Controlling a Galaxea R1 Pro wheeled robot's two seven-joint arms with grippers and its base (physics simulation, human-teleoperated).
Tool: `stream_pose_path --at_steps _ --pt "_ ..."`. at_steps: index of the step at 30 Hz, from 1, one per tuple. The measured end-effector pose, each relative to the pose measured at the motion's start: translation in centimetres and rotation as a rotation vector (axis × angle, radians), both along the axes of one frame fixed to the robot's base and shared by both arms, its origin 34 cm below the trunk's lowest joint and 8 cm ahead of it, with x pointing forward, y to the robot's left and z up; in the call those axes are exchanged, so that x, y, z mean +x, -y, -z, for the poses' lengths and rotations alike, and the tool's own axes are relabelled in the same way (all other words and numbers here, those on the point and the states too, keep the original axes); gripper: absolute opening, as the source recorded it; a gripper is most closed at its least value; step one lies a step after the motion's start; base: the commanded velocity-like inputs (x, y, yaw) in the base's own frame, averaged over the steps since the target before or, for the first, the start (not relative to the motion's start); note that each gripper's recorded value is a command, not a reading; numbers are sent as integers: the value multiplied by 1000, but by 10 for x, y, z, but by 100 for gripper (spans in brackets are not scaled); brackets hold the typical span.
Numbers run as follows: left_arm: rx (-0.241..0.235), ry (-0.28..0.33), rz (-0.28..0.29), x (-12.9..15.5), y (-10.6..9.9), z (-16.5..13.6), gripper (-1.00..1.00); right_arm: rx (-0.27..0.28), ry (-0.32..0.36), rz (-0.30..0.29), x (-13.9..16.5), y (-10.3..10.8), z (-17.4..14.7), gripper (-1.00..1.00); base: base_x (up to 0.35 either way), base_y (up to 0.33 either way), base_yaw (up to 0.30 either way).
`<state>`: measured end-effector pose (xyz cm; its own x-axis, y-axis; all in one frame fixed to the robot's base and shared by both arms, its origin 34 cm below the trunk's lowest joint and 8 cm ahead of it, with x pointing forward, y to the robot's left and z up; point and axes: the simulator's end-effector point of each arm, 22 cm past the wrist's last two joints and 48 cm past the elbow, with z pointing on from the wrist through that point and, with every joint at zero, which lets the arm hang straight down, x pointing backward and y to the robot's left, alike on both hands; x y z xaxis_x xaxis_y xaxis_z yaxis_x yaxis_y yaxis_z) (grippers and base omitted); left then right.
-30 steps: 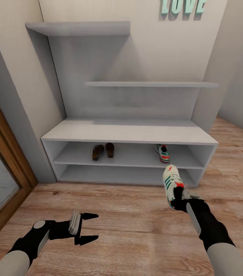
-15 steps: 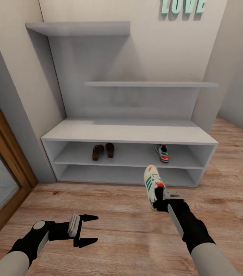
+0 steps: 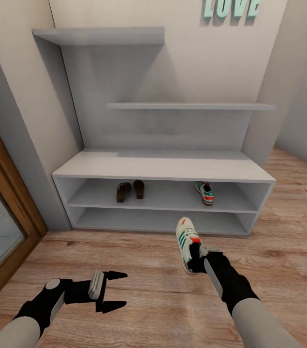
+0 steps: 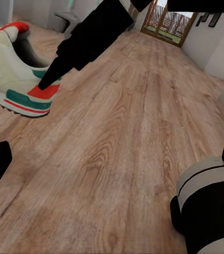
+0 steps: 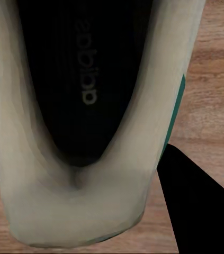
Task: Pick up the two gym shoes and the two sandals from the corridor floor and place them onto the hallstand (shoe rack) in the corridor, making sure they are on the rack and not on the floor. Arrange them so the two gym shoes are next to each other and the two sandals are next to each other.
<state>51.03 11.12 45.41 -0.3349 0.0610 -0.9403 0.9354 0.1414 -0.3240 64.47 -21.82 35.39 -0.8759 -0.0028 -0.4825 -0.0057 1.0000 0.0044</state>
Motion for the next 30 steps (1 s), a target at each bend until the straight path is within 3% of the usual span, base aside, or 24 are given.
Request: stream_pose_path --at_steps 6,22,25,30 --pt "-17 -2 7 -1 11 -2 100 -10 -99 2 -30 4 37 -100 0 0 0" --pt "-23 -3 10 -1 15 -4 100 -12 -72 10 -24 6 34 -100 25 -7 0" --pt "-24 -2 10 -2 16 -4 100 -22 -29 16 -11 8 19 -100 147 -52 0" --pt "-24 -3 10 -2 16 -3 100 -19 -14 19 -6 8 14 -100 39 -12 0"
